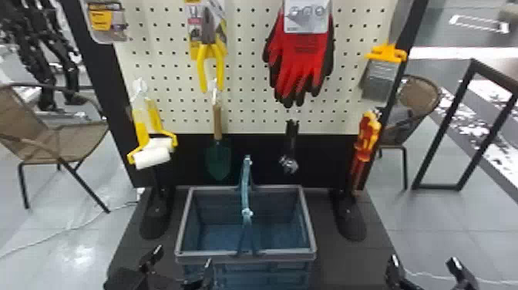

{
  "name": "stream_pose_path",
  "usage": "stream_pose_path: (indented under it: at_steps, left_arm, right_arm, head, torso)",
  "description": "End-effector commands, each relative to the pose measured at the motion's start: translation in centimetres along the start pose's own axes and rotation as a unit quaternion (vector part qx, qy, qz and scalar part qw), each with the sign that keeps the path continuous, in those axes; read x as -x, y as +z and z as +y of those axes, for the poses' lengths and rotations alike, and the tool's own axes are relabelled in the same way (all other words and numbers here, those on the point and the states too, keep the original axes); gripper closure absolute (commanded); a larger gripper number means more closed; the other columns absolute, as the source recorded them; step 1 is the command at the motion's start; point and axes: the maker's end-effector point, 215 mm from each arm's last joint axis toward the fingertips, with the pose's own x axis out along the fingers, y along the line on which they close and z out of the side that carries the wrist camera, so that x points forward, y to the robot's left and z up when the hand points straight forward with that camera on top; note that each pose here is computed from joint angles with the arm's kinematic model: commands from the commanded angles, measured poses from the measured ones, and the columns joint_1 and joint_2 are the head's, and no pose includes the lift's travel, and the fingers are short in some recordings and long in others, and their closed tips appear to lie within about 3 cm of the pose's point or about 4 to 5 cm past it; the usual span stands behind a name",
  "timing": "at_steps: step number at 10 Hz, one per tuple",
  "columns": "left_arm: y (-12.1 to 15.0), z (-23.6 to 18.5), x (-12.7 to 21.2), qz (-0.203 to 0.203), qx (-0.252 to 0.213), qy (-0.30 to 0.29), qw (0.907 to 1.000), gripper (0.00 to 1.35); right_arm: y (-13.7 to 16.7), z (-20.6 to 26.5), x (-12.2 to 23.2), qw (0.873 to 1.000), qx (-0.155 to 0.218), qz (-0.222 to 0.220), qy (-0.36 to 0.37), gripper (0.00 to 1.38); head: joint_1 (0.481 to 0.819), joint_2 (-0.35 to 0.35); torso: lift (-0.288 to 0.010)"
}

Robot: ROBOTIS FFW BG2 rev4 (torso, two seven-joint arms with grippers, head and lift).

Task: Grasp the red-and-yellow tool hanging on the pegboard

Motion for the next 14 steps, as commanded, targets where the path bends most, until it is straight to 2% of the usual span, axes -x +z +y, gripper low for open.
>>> stream_pose_path:
  at_steps: [1, 4, 6, 10, 12, 14]
  left_arm:
    - [0.0, 0.0, 0.0, 0.0, 0.001, 0.0, 1.0, 0.13]
    - [0.0, 0.0, 0.0, 0.001, 0.0, 0.0, 1.0, 0.13]
    - [-0.2, -0.1, 0.1, 0.002, 0.001, -0.001, 1.0, 0.13]
    - [0.0, -0.1, -0.1, 0.001, 0.002, -0.001, 1.0, 0.13]
    - [-0.1, -0.3, -0.2, 0.002, 0.002, -0.003, 1.0, 0.13]
    - [0.0, -0.2, -0.3, 0.0, 0.003, -0.001, 1.0, 0.13]
  right_arm:
    - [0.1, 0.6, -1.2, 1.0, -0.016, 0.006, 0.001, 0.13]
    - [-0.3, 1.7, -5.0, 0.996, -0.031, 0.042, 0.077, 0.12]
    - [0.5, 1.6, -7.6, 0.993, -0.03, 0.048, 0.099, 0.12]
    - [4.0, 1.0, -14.0, 0.987, -0.018, 0.046, 0.154, 0.11]
    - [5.4, 1.2, -16.4, 0.979, -0.018, 0.056, 0.193, 0.1]
    - [5.4, 1.8, -17.7, 0.97, -0.01, 0.084, 0.23, 0.09]
  head:
    - [0.549, 0.0]
    - [0.549, 0.0]
    - [0.549, 0.0]
    - [0.549, 0.0]
    - [0.549, 0.0]
    - [0.549, 0.0]
  torso:
    - [-0.1]
    - [-0.1]
    - [-0.1]
    - [-0.1]
    - [-0.1]
    - [-0.1]
